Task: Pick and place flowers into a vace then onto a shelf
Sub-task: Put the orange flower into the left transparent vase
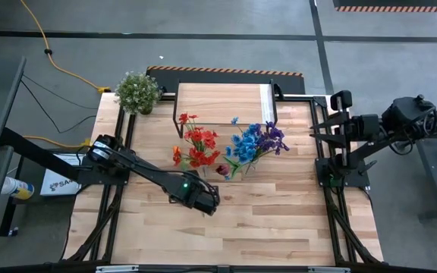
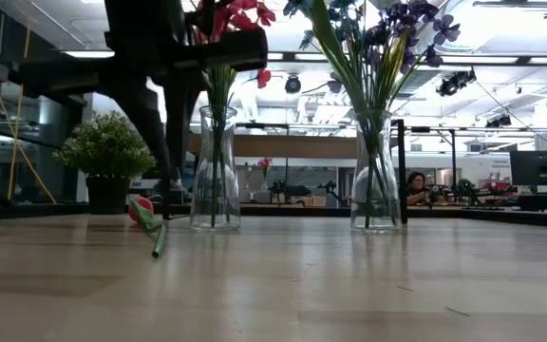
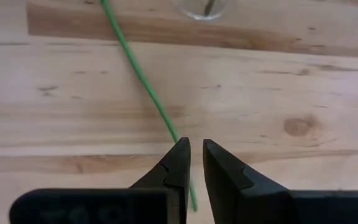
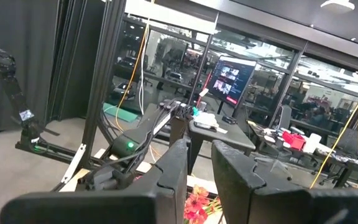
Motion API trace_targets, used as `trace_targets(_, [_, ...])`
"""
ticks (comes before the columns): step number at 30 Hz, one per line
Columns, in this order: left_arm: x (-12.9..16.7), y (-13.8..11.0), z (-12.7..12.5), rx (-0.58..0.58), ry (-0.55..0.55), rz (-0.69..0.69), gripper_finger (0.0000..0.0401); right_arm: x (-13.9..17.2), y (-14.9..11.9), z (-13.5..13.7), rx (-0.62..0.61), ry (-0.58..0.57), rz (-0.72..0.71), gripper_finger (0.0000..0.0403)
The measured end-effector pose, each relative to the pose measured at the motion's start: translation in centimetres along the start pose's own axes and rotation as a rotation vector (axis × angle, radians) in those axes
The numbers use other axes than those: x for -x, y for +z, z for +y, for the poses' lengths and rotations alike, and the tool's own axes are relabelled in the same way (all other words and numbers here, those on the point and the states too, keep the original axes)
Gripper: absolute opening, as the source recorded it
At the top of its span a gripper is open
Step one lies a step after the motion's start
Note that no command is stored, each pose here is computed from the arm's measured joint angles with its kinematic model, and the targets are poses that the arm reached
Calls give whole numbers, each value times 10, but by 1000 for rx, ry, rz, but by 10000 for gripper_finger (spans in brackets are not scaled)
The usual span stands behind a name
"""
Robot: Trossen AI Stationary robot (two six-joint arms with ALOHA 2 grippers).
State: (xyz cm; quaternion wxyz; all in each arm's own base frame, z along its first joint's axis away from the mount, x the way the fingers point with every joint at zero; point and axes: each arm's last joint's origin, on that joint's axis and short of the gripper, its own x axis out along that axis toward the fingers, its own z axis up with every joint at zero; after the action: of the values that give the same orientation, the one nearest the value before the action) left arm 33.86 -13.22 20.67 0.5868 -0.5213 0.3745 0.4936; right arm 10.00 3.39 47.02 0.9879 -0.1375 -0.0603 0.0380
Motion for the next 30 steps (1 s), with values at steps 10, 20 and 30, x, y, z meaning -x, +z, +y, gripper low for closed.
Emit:
trace_targets(10, [-5, -2, 1, 36, 24, 4, 82, 0, 0, 0, 2, 1, 2, 67])
trace_targets(20, [-11, -1, 6, 89, 52, -11, 187, 0, 0, 1, 0, 39, -6, 67])
trace_targets(30, [-34, -8, 6, 76, 102, -25, 238, 0, 0, 1, 0, 39, -6, 67])
